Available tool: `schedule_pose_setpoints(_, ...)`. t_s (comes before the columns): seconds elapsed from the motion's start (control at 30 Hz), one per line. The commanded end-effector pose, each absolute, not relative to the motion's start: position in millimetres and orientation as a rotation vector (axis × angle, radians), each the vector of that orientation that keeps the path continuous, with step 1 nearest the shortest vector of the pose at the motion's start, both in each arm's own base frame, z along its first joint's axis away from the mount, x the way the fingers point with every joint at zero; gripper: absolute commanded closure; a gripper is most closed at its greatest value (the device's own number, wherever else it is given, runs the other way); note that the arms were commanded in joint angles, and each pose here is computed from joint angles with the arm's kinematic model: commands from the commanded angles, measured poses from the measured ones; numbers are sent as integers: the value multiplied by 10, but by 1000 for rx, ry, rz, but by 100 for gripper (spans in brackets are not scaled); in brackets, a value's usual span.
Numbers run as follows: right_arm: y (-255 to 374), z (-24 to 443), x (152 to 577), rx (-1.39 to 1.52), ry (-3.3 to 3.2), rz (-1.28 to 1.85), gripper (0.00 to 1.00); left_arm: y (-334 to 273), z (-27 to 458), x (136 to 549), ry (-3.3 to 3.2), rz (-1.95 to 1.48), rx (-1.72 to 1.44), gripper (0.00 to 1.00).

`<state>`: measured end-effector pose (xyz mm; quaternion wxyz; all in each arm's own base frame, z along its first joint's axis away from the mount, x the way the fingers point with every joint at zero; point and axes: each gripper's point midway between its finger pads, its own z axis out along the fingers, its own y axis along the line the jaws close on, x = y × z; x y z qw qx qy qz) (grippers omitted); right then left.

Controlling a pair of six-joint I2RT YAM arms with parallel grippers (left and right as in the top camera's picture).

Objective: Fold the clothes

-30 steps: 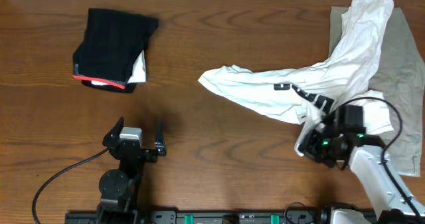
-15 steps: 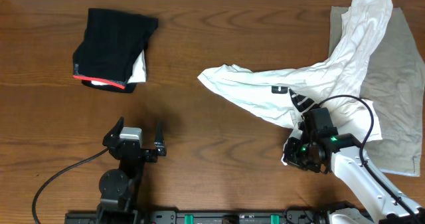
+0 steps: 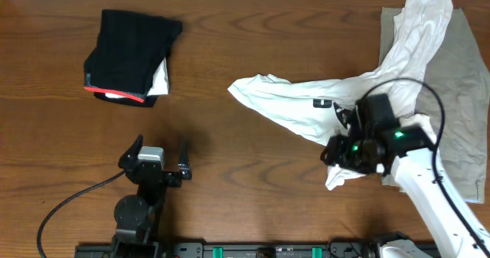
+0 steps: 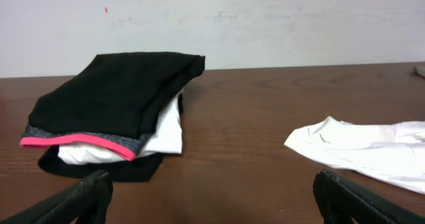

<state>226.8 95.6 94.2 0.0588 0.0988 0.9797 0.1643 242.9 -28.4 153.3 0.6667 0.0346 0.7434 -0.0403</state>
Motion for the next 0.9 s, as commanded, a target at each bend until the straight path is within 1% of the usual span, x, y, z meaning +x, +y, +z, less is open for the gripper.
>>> schedule_pose_setpoints(0.0,841,1244,2528,195,2864,382,35,-276,1366,2423,1724,-79,83,2)
schedule_pose_setpoints(0.07,710,1382,2659,198,2812,294,28,-276,1365,2423,1725,-79,83,2)
schedule_pose_setpoints(0.23,453,1573,2824,191,2746,196,28,-276,1365,2423,1725,-79,83,2)
schedule_pose_setpoints(0.4,31,1576,2858,308,2720,23,22,-276,1366,2423,1724,-79,83,2)
schedule_pose_setpoints(0.67,-342,1561,2854,477,2696,-34,21,-276,1366,2423,1724,-79,83,2)
schedule_pose_setpoints(0.7,-380,1558,2855,493,2693,-38,20,-276,1366,2423,1724,-79,83,2)
schedule_pose_setpoints(0.77,-433,1545,2852,517,2693,-48,15,-276,1366,2423,1724,-79,83,2)
schedule_pose_setpoints(0.8,-450,1537,2851,525,2694,-51,16,-276,1366,2423,1724,-79,83,2)
schedule_pose_setpoints(0.87,-466,1522,2851,532,2697,-54,21,-276,1366,2423,1724,-79,83,2)
